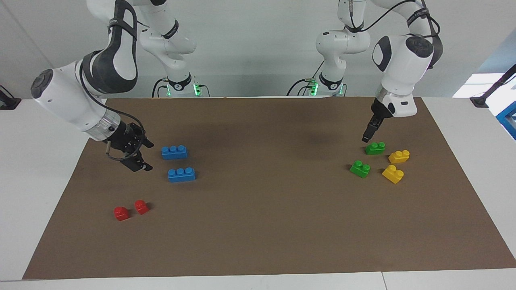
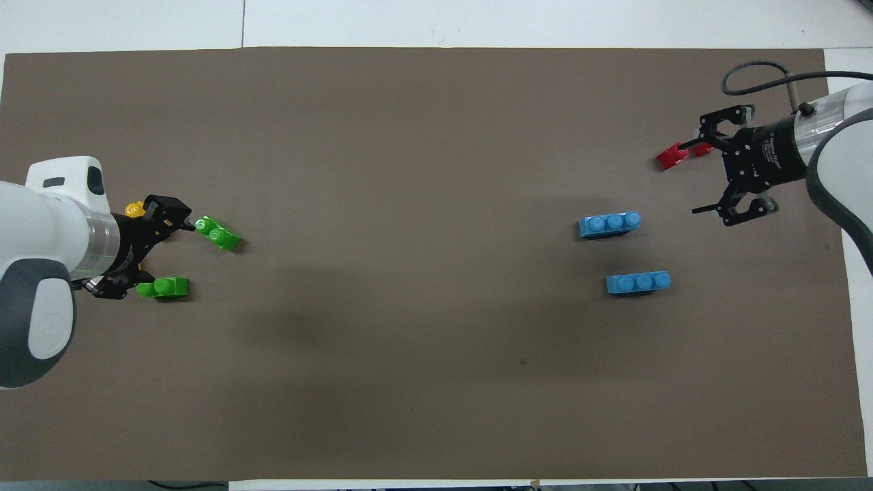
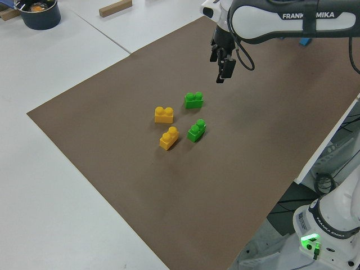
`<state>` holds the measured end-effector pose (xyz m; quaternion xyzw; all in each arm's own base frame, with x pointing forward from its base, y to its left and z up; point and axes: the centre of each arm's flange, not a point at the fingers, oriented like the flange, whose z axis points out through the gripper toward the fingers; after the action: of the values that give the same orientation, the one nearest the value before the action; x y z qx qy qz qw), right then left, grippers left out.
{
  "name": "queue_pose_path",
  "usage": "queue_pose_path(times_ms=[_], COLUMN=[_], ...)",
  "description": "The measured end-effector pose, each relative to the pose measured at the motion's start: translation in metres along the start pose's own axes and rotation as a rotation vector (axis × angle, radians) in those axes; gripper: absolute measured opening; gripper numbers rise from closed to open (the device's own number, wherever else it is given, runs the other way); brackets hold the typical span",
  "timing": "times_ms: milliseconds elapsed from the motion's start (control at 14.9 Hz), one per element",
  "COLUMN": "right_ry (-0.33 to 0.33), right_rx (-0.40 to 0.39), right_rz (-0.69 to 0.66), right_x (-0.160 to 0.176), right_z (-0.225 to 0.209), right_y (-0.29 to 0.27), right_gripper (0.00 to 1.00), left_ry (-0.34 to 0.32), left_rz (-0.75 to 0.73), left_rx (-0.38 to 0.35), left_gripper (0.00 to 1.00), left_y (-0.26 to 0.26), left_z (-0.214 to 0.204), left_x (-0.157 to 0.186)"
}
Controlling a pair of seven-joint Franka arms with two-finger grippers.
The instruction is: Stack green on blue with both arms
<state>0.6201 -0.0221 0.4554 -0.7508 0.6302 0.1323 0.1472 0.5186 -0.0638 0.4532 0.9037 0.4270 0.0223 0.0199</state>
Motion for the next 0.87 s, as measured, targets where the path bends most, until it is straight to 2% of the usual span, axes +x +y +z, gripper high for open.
queue_pose_path(times_ms=[335,468,870], right_ry=[-0.031,-0.060,-0.058], right_rx=[-0.074,-0.085,-0.092], right_rz=[0.021,0.047,0.066], right_x=[-0.002,0.003,0.013], right_z=[0.043,0.056,0.078], right_y=[0.007,0.013,0.023], right_gripper=[1.00,1.00,1.00], left_ry=[-0.015,-0.015,-0.005], left_rz=[-0.056,-0.061,-0.076], left_rx=[0.002,-0.002,-0.021], left_gripper=[1.00,1.00,1.00], left_y=[0.011,0.013,0.013], left_z=[0.070,0.081,0.094], left_x=[0.009,0.012,0.021])
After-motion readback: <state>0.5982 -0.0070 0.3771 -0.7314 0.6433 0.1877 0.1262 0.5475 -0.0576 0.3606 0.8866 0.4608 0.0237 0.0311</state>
